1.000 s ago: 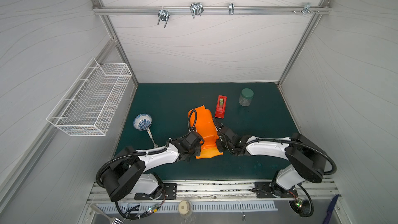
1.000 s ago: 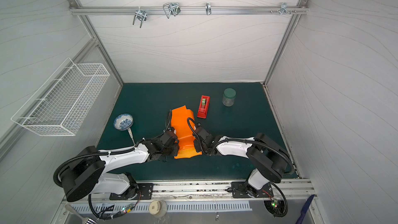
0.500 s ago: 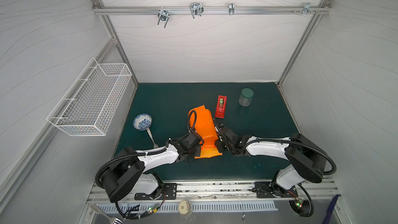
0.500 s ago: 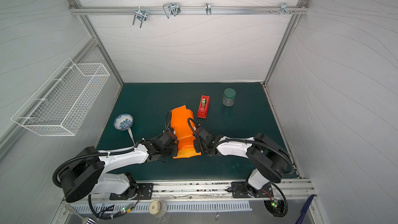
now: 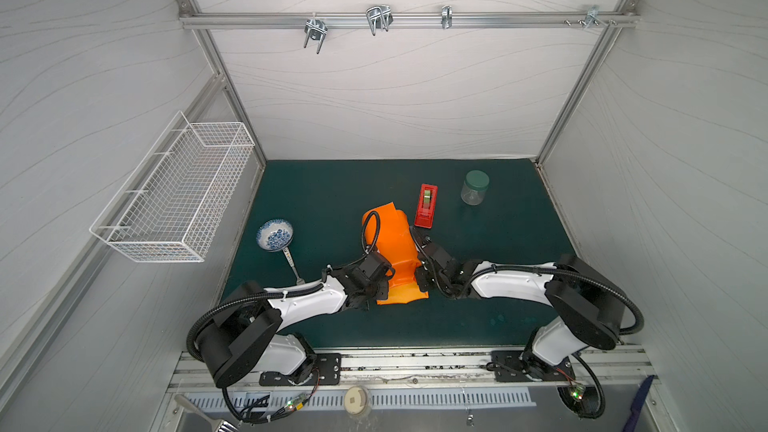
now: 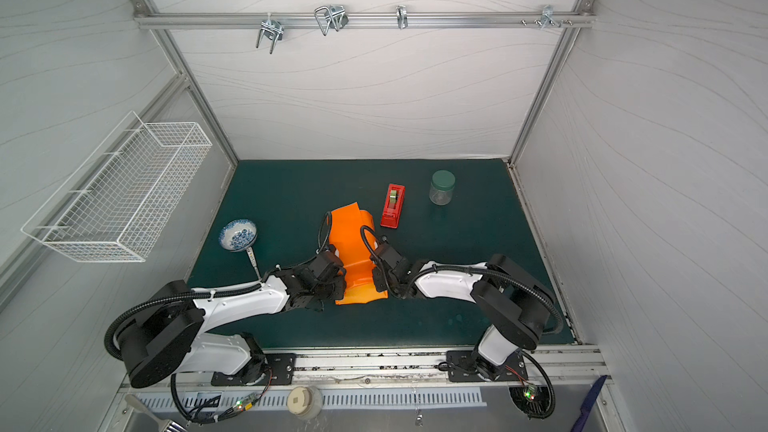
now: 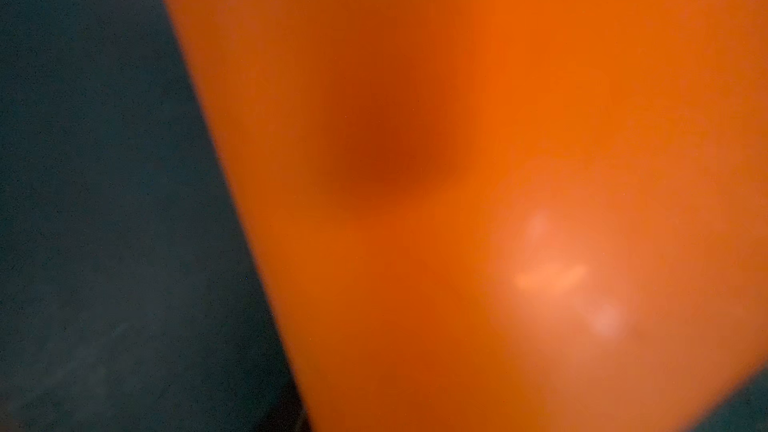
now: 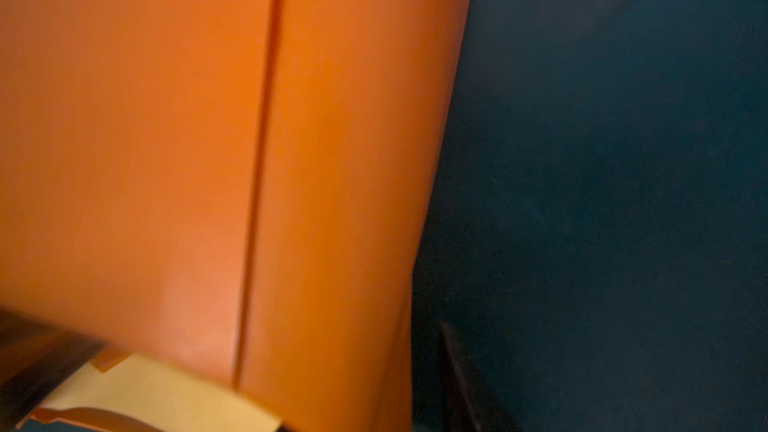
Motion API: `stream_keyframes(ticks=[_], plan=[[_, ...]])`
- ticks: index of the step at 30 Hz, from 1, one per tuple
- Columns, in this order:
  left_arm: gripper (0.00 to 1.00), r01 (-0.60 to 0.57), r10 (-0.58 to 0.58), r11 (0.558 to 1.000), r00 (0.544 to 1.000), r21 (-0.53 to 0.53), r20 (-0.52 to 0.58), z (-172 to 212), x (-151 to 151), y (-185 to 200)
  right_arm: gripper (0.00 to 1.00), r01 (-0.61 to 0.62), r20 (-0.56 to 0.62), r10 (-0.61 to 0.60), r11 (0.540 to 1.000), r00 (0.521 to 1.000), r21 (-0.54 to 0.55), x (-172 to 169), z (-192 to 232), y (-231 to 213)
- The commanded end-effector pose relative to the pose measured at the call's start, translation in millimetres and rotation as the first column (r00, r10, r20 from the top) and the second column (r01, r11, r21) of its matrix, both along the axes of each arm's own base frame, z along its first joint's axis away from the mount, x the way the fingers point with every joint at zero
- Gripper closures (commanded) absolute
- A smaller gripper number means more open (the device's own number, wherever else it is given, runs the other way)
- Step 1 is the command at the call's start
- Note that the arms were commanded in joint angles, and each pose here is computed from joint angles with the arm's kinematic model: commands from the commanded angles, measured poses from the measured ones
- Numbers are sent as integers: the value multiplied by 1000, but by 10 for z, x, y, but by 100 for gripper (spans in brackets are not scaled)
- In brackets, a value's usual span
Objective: Wrap the gift box in paper
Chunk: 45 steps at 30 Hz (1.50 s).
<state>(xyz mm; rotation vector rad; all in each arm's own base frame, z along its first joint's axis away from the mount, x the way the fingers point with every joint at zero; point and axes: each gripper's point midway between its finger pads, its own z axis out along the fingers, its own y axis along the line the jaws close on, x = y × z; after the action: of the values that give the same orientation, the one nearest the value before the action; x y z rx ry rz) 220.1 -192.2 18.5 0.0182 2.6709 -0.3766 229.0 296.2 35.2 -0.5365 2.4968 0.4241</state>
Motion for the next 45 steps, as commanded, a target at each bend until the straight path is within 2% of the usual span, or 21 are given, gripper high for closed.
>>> stream_keyframes(ticks=[1, 7, 12, 19, 21, 28, 32, 38, 42, 45], plan=[[62, -21, 21, 1000, 999, 4, -46, -108, -109, 68, 62, 12, 4, -12, 1000, 1000, 7, 13, 42, 12], [75, -30, 32, 999, 999, 32, -41, -120, -32, 52, 51, 5, -34, -4, 1000, 999, 28, -106, 15, -36], [83, -40, 41, 999, 998, 24, -38, -104, 7, 21, 49, 9, -48, -8, 1000, 999, 21, -156, -69, -68], [90, -46, 47, 999, 998, 24, -38, -101, 12, 19, 63, 22, -28, -22, 1000, 999, 3, -59, -69, -6], [87, -44, 45, 999, 998, 18, -38, -82, 10, 8, 67, 30, -23, -30, 1000, 999, 1, -38, -61, 3], [62, -56, 51, 997, 995, -58, -90, -71, -161, -10, 71, 44, -37, -44, 999, 998, 7, -22, -57, 35], [61, -64, 57, 995, 993, -71, -100, -83, -235, 30, 71, 42, -34, -42, 999, 999, 17, -17, -17, 53], [81, -60, 54, 997, 994, -57, -100, -74, -187, -1, 62, 49, -35, -49, 999, 998, 6, -47, 21, -18], [89, -66, 60, 996, 994, -60, -86, -29, -132, -28, 53, 50, -61, -49, 999, 997, 7, -156, 8, -124], [95, -68, 64, 996, 995, -57, -78, -4, -105, -36, 51, 48, -83, -46, 999, 995, 24, -237, 0, -169]])
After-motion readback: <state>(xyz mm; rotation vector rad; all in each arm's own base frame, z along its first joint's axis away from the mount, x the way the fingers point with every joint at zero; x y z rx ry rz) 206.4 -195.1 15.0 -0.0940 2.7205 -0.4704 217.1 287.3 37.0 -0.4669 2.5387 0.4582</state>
